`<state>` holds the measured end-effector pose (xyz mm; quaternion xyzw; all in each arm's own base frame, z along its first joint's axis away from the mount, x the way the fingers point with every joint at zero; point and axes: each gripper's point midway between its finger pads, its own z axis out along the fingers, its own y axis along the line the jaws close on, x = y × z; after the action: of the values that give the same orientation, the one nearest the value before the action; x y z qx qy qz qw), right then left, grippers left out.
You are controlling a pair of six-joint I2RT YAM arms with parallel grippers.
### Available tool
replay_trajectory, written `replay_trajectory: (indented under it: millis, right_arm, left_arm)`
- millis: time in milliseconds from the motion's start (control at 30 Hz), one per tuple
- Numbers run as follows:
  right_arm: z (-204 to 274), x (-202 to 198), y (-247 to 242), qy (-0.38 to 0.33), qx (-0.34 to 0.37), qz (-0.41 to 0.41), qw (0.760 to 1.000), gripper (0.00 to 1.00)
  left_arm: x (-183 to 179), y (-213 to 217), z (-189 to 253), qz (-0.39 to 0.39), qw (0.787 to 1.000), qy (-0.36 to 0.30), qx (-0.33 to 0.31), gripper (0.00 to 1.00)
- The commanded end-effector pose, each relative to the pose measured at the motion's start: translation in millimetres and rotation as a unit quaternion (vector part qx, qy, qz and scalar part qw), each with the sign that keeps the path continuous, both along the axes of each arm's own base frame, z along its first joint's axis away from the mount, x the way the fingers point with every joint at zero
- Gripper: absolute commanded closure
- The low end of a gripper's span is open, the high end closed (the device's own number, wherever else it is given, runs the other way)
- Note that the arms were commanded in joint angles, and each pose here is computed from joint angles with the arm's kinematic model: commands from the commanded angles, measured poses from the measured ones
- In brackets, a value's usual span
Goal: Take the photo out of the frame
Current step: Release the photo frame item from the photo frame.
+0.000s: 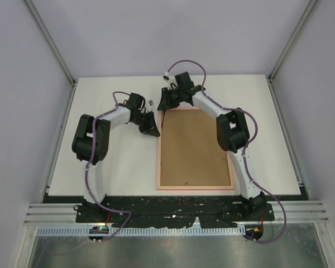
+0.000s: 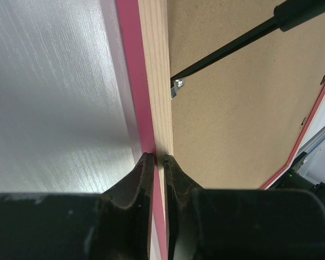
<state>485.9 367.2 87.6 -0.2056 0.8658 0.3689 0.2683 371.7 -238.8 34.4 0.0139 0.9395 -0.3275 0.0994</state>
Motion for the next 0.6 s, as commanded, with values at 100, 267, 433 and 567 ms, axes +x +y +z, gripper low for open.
replay_trajectory:
  millis: [100, 267, 433, 567]
  right_arm:
    - [30.6, -16.8, 7.3, -0.025, 0.013, 0.033, 0.999, 0.92]
    - [36.9, -21.3, 7.9, -0.035, 0.009, 0.042, 0.998, 0.92]
    - [42.4, -28.2, 6.9, -0.048, 0.000, 0.051, 0.998, 0.92]
    - [43.1, -33.0, 7.3, -0.057, -0.007, 0.058, 0.997, 0.92]
  left_arm:
    - [5.0, 3.7, -7.0, 0.003, 1.000, -0.002, 0.021, 0.86]
    - [4.6, 4.7, -7.7, 0.005, 1.000, 0.000, 0.024, 0.86]
    - [4.6, 5.2, -8.4, 0.006, 1.000, 0.001, 0.026, 0.86]
    - [4.7, 5.4, -8.8, 0.006, 1.000, 0.001, 0.027, 0.86]
